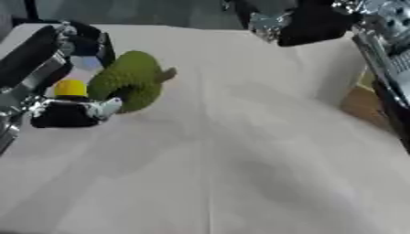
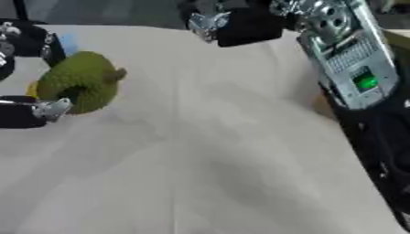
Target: Pick up the objects with one hand, pass them to the other hand, and then place them into the box on the other side of the table.
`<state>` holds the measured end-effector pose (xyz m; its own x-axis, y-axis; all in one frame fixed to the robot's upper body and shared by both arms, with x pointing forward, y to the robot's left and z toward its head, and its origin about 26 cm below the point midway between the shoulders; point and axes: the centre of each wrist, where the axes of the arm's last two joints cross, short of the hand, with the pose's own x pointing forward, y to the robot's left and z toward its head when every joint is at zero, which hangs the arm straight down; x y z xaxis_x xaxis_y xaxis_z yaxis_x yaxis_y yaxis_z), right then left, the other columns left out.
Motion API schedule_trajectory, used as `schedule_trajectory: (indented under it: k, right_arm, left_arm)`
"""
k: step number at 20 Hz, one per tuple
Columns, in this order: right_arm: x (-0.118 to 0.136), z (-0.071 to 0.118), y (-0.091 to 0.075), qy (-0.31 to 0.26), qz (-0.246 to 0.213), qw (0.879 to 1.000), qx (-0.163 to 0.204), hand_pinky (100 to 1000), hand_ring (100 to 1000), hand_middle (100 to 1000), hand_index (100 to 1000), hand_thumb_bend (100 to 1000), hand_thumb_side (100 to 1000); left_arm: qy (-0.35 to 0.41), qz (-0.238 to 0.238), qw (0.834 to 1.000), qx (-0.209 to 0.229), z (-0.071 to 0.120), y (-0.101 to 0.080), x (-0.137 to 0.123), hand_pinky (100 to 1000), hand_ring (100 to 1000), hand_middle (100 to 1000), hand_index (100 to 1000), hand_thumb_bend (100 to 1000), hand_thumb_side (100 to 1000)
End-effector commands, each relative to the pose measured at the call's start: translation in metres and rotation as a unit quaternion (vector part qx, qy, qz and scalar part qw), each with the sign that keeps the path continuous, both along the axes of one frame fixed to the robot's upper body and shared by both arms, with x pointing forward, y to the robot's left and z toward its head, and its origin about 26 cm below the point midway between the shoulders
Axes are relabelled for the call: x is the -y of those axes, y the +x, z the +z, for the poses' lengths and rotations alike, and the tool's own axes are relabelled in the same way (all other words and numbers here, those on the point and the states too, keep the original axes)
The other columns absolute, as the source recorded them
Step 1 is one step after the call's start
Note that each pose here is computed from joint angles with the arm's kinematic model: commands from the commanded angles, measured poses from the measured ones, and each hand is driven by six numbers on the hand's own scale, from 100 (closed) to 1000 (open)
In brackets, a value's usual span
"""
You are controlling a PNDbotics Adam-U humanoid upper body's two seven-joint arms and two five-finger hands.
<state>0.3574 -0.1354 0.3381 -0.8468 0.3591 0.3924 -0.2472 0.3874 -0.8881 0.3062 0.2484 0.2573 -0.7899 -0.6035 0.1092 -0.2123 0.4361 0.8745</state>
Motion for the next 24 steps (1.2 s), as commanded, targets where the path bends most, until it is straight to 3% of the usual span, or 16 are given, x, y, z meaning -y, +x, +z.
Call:
schedule_trajectory:
  k: [1,16,24]
  right_arm:
    - [-0.005,0.009,0.000,-0.017,0.007,1.000,0.020,1000,844,910,903,136,379]
    - [-0.034,0.015,0.002,-0.095,0.061,0.993,0.045,1000,854,906,900,261,238]
    - [-0.051,0.010,0.006,-0.135,0.076,0.987,0.046,989,845,900,899,273,288]
  left_arm:
    - [0.003,0.000,1.000,0.027,0.009,-0.003,0.002,571,479,421,451,100,109]
    - [0.014,-0.002,0.999,0.053,0.010,-0.002,0.013,569,480,422,452,100,100]
    - [0.017,-0.007,0.998,0.059,0.010,-0.002,0.019,568,482,425,452,100,100]
